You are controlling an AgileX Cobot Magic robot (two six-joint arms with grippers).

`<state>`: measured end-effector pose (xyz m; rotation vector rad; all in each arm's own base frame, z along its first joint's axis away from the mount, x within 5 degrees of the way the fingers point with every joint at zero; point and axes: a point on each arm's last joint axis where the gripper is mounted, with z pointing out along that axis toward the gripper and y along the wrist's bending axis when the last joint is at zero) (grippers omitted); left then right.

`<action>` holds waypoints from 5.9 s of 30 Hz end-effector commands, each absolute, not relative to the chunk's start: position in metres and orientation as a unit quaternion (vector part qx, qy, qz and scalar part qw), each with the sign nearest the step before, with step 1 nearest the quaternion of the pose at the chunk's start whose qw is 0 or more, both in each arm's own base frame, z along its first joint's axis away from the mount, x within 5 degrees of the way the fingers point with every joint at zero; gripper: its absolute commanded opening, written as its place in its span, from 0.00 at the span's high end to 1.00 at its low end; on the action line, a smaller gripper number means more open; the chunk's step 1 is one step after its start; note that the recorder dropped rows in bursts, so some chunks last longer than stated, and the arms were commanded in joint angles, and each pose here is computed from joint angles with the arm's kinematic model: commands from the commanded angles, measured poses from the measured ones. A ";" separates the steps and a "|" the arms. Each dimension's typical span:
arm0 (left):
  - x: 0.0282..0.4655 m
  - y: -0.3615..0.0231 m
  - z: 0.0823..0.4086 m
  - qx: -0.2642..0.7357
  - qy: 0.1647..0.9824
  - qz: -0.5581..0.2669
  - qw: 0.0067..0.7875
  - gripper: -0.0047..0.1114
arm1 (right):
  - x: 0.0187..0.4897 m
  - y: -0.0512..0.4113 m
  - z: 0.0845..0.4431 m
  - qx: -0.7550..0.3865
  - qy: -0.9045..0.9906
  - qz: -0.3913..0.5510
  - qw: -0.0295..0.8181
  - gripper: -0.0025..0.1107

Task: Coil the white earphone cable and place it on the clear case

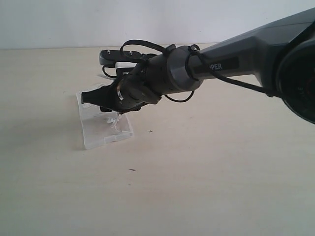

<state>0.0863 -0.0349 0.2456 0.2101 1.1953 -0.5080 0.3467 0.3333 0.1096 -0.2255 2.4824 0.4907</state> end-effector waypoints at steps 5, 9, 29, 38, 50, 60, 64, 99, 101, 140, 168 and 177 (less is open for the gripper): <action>0.085 -0.035 0.245 0.097 0.554 -0.240 0.791 0.96 | 0.351 0.331 0.128 -0.109 0.940 0.131 0.296 0.36; 0.085 -0.035 0.245 0.096 0.553 -0.240 0.792 0.96 | 0.351 0.330 0.137 -0.128 0.937 0.122 0.301 0.31; 0.085 -0.035 0.245 0.094 0.553 -0.241 0.792 0.96 | 0.333 0.347 0.155 -0.206 0.921 0.168 0.284 0.31; 0.085 -0.035 0.245 0.093 0.553 -0.242 0.792 0.96 | 0.328 0.354 0.163 -0.274 0.916 0.170 0.239 0.17; 0.085 -0.035 0.245 0.093 0.553 -0.243 0.791 0.96 | 0.330 0.360 0.181 -0.294 0.911 0.176 0.229 0.13; 0.085 -0.035 0.245 0.091 0.555 -0.249 0.789 0.96 | 0.325 0.360 0.192 -0.315 0.922 0.154 0.163 0.13; 0.085 -0.036 0.245 0.094 0.556 -0.248 0.787 0.96 | 0.331 0.360 0.176 -0.328 0.922 0.126 0.164 0.13; 0.085 -0.037 0.243 0.105 0.562 -0.248 0.782 0.96 | 0.329 0.371 0.173 -0.407 0.902 0.040 0.140 0.13; 0.085 -0.037 0.243 0.105 0.562 -0.248 0.782 0.96 | 0.327 0.376 0.175 -0.425 0.893 0.012 0.150 0.13; 0.086 -0.037 0.243 0.102 0.565 -0.245 0.781 0.96 | 0.297 0.397 0.196 -0.582 0.763 -0.209 0.188 0.13; 0.088 -0.035 0.240 0.093 0.580 -0.233 0.775 0.96 | 0.310 0.344 0.282 -0.451 0.869 0.039 0.200 0.98; 0.088 -0.037 0.237 0.105 0.592 -0.238 0.762 0.96 | 0.264 0.292 0.305 -0.434 0.857 0.078 0.268 0.98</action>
